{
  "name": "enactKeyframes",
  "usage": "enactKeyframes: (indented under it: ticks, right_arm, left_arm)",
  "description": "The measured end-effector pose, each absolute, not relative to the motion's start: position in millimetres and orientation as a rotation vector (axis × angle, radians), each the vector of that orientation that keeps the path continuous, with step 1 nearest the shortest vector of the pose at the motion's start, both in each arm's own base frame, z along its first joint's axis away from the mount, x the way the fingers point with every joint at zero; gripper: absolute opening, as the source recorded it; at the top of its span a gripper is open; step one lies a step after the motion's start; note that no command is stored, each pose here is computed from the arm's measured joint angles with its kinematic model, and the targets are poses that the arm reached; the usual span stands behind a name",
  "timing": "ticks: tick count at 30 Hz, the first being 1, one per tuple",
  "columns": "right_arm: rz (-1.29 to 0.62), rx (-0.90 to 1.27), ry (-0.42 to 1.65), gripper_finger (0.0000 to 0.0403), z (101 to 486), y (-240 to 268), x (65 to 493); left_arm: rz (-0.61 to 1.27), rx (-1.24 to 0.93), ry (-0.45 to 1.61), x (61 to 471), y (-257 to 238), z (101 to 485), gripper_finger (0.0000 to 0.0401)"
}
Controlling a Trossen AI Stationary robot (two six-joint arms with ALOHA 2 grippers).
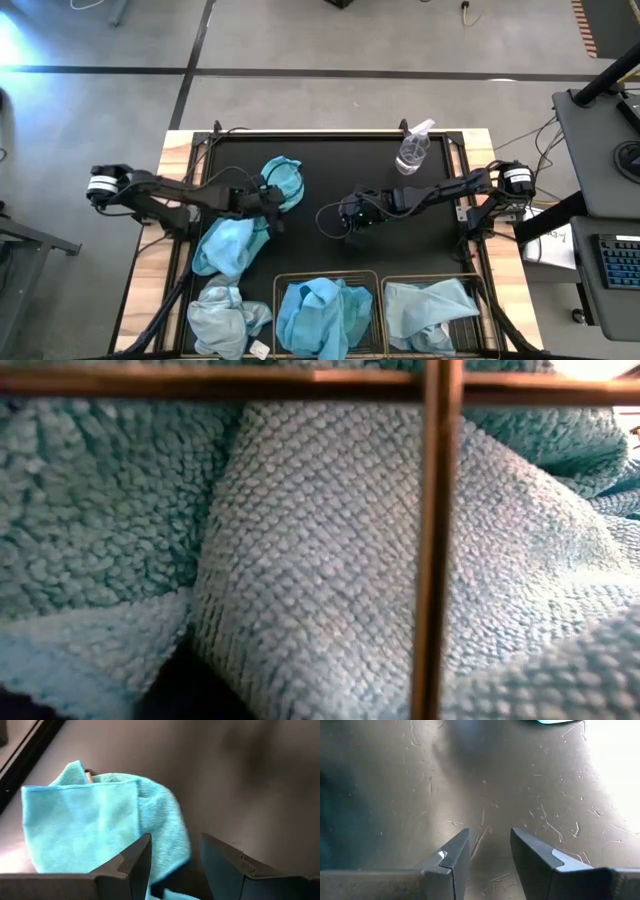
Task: Sort microfiber towel by color & place in baskets
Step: Put the blue towel into the left wire basket
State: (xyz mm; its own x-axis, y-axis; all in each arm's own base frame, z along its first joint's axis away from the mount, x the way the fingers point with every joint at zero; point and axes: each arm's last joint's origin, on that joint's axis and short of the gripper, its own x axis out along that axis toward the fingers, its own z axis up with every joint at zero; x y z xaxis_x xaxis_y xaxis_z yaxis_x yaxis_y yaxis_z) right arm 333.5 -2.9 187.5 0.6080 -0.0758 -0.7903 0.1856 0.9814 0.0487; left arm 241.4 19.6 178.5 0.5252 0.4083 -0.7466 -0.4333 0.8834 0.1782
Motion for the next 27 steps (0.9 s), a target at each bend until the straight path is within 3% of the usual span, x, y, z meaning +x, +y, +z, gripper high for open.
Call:
enactKeyframes:
  ticks: [27]
  right_arm:
    - [-0.146,0.118,0.908,0.0134,187,-3,333]
  left_arm:
    - [0.424,0.059,1.124,301,80,122,0.015]
